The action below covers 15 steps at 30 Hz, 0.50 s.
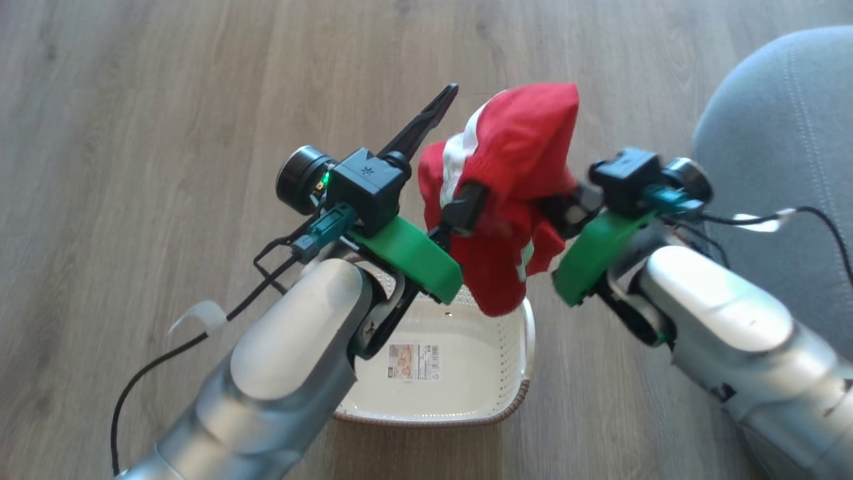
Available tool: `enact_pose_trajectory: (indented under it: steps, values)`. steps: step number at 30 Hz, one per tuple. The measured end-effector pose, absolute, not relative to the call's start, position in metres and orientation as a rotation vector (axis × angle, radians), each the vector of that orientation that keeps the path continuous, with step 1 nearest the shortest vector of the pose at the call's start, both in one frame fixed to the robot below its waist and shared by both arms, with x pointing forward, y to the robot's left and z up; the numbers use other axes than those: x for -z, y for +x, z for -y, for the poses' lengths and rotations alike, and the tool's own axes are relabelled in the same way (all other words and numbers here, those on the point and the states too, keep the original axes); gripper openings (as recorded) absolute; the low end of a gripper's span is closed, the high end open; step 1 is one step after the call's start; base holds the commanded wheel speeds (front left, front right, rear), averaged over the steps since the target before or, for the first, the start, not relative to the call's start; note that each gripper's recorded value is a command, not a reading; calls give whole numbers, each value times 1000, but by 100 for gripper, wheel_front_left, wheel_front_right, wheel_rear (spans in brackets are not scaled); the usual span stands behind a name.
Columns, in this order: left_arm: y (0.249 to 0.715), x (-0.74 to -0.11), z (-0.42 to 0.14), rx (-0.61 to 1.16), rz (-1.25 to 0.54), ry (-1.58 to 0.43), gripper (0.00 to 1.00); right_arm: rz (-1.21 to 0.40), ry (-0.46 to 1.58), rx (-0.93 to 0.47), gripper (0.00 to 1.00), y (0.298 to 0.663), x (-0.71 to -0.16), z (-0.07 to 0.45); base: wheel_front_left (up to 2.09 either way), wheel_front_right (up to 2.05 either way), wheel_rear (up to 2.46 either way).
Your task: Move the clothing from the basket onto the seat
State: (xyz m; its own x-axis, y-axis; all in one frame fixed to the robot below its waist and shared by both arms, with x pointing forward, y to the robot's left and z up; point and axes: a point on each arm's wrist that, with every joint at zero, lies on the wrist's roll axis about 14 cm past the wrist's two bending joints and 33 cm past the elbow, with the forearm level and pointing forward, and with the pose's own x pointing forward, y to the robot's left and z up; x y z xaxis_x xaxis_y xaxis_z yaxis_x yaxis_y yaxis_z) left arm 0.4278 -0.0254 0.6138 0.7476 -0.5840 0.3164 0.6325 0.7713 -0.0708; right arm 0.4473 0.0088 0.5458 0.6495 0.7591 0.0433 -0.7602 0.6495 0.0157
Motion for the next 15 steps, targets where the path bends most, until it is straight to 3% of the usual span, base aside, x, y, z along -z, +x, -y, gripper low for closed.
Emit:
enact_pose_trajectory:
  steps: [15]
  values:
    - [427, -557, 59, 805, 116, -157, 100, 229, 123, -433, 0, 463, -594, 126, 0, 0, 0]
